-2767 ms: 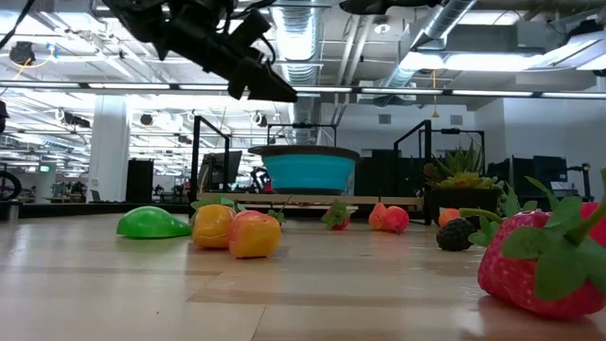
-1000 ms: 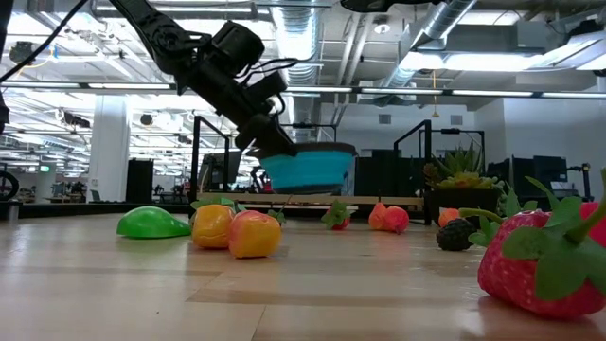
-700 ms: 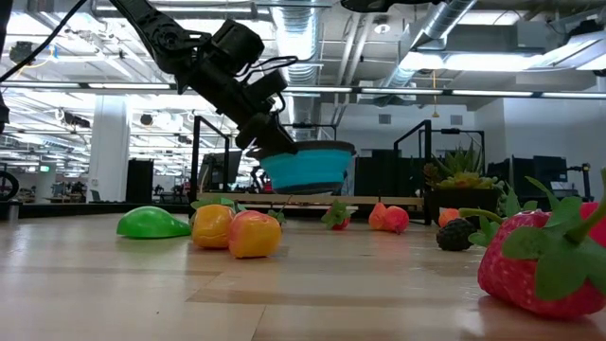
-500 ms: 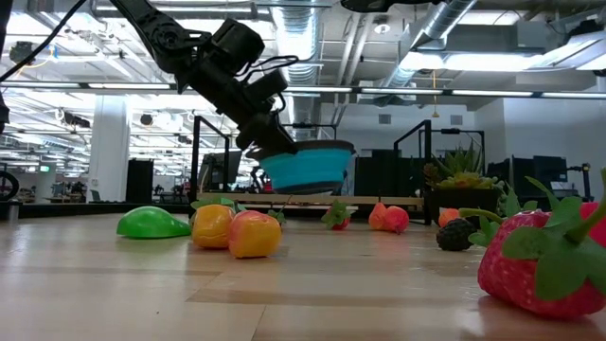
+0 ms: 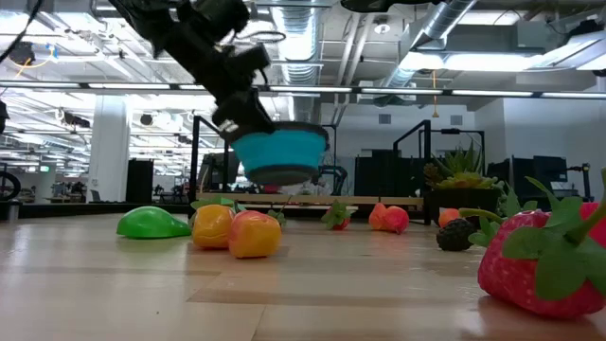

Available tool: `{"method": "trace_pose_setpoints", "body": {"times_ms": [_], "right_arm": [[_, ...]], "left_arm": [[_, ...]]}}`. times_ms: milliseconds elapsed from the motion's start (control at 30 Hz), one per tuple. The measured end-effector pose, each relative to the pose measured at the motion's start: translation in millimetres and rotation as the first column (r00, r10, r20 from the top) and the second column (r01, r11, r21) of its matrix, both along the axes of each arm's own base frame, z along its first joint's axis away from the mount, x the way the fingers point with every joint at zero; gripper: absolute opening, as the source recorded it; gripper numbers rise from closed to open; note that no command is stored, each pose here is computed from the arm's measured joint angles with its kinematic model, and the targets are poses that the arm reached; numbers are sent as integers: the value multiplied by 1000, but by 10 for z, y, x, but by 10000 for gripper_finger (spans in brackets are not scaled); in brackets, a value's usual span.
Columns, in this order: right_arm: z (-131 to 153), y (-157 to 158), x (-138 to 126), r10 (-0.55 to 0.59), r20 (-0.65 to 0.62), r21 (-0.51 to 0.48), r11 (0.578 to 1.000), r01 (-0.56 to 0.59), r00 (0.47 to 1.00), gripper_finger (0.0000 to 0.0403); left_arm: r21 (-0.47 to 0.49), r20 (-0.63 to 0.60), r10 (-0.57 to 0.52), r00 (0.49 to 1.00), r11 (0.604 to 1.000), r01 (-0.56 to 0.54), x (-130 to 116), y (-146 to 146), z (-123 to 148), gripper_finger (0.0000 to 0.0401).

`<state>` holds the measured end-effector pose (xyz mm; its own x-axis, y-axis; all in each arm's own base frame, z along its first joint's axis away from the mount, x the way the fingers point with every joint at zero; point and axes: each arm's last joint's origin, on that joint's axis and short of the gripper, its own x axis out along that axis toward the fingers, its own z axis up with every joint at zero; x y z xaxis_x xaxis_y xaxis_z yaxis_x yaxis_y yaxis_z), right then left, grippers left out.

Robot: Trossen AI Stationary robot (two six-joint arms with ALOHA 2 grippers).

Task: Pick & Place Fruit
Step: Put the knife on the shelf

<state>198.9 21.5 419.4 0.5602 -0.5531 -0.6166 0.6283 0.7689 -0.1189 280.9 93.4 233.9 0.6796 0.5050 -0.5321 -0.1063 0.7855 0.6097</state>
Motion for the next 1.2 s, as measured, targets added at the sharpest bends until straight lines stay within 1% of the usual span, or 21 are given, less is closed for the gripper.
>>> {"method": "trace_pose_setpoints", "body": {"times_ms": [67,133,233,333,433,567,700,833,1033,1200], "right_arm": [[0,0,0,1,0,2,1000,-1,1000,48],[0,1,0,1,0,2,1000,-1,1000,48],[0,1,1,1,1,3,1000,-1,1000,48],[0,1,2,2,1,4,1000,-2,1000,48],[8,4,12,4,15,9,1000,-4,1000,48],[12,7,19,6,24,13,1000,-6,1000,48],[12,7,18,5,24,15,1000,-5,1000,48],[12,7,19,3,26,17,1000,-3,1000,48],[11,7,18,2,27,19,1000,-2,1000,48],[11,7,18,2,27,19,1000,-2,1000,48]], "left_arm": [[-18,12,13,1000,1000,-13,-55,-16,56,29],[-18,3,27,1000,999,-26,-100,-26,57,29],[-6,-22,52,998,999,-53,-143,-29,-13,29],[-14,-56,62,997,998,-62,-150,8,-138,29],[-9,-48,76,996,997,-76,-132,55,-212,27],[-24,-40,88,995,996,-89,-121,63,-238,33],[-46,-34,68,997,997,-69,-127,44,-236,58],[-75,-20,24,999,997,-26,-115,24,-232,83],[-87,-5,22,1000,996,-23,-110,-13,-216,127],[-77,36,11,999,997,-9,-90,-40,-163,170]]}}
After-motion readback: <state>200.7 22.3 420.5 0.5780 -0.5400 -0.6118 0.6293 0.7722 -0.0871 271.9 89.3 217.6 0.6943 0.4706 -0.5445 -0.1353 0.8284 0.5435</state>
